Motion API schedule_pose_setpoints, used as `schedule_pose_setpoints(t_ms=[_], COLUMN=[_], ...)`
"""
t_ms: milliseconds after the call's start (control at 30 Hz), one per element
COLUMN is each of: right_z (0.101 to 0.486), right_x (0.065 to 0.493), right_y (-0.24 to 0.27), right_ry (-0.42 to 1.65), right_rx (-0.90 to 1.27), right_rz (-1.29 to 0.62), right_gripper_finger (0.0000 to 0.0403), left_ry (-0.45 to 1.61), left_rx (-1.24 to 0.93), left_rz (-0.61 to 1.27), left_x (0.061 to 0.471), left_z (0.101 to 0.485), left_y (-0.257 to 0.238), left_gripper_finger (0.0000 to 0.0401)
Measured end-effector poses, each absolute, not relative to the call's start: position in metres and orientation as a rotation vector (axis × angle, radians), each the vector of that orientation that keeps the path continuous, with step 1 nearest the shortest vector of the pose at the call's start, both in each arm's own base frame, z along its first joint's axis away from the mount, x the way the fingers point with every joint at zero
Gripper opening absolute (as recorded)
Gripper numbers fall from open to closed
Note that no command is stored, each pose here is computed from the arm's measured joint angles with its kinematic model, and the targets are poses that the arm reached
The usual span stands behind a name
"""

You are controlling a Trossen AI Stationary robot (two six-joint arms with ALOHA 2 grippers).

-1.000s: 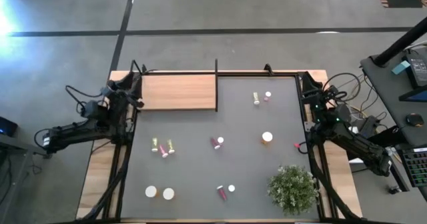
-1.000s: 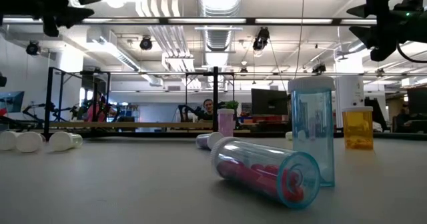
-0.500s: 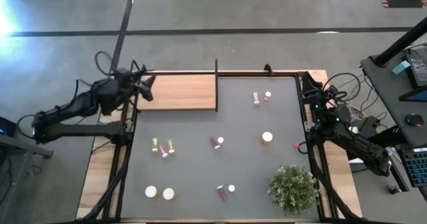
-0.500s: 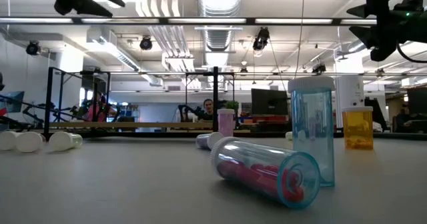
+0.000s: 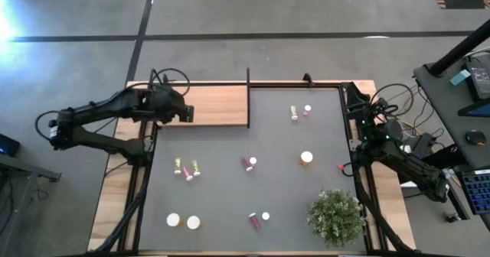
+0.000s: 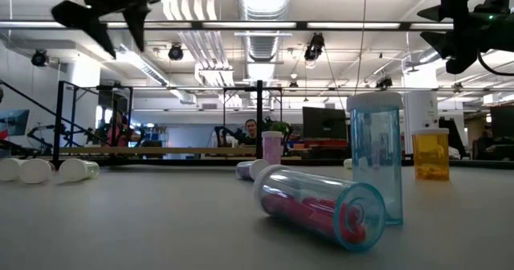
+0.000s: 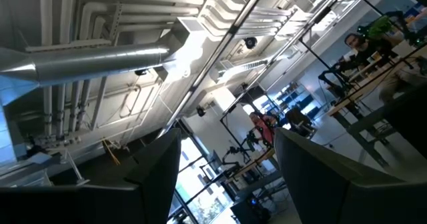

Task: Pick and place medicine bottles onto shelf by color
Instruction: Put the middle yellow pill bottle on the shelf

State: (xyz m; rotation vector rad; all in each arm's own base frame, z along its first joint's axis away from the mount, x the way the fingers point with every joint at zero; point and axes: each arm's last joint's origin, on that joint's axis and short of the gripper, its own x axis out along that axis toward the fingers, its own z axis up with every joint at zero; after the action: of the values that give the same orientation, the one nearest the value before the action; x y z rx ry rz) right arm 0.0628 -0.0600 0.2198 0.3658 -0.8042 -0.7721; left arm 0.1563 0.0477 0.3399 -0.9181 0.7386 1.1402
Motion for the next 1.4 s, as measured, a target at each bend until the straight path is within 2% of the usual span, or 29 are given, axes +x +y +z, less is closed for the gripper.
schedule_pose_setpoints(t_ms=[500,633,867,1033,1400], right_z=[0.22,0.22,0.22,0.22,0.22], right_x=[0.063,0.063,0.063,0.063,0.063], right_y=[-0.06,-0.06,-0.06,-0.06,-0.06], right_ry=[-0.804,-0.804,-0.804,-0.804,-0.804], right_rx=[0.366,0.366,0.366,0.366,0.366], right_rz=[-0.772,-0.773,-0.772,-0.773,-0.772], right_gripper_finger=[0.0231,0.0231,0.0231,0.0231,0.0231], left_ry=[1.116,1.19,1.227,1.243,1.087], left_rx=[-1.422,-1.465,-1.456,-1.494,-1.577], left_rz=[1.178,1.156,1.103,1.189,1.304], left_x=[0.198,0.217,0.242,0.246,0.243], left_z=[0.272,0.255,0.238,0.229,0.196], left_y=[0.044,0.044,0.036,0.018,-0.014], left_gripper_finger=[0.0259,0.0259,0.0259,0.0259,0.0259])
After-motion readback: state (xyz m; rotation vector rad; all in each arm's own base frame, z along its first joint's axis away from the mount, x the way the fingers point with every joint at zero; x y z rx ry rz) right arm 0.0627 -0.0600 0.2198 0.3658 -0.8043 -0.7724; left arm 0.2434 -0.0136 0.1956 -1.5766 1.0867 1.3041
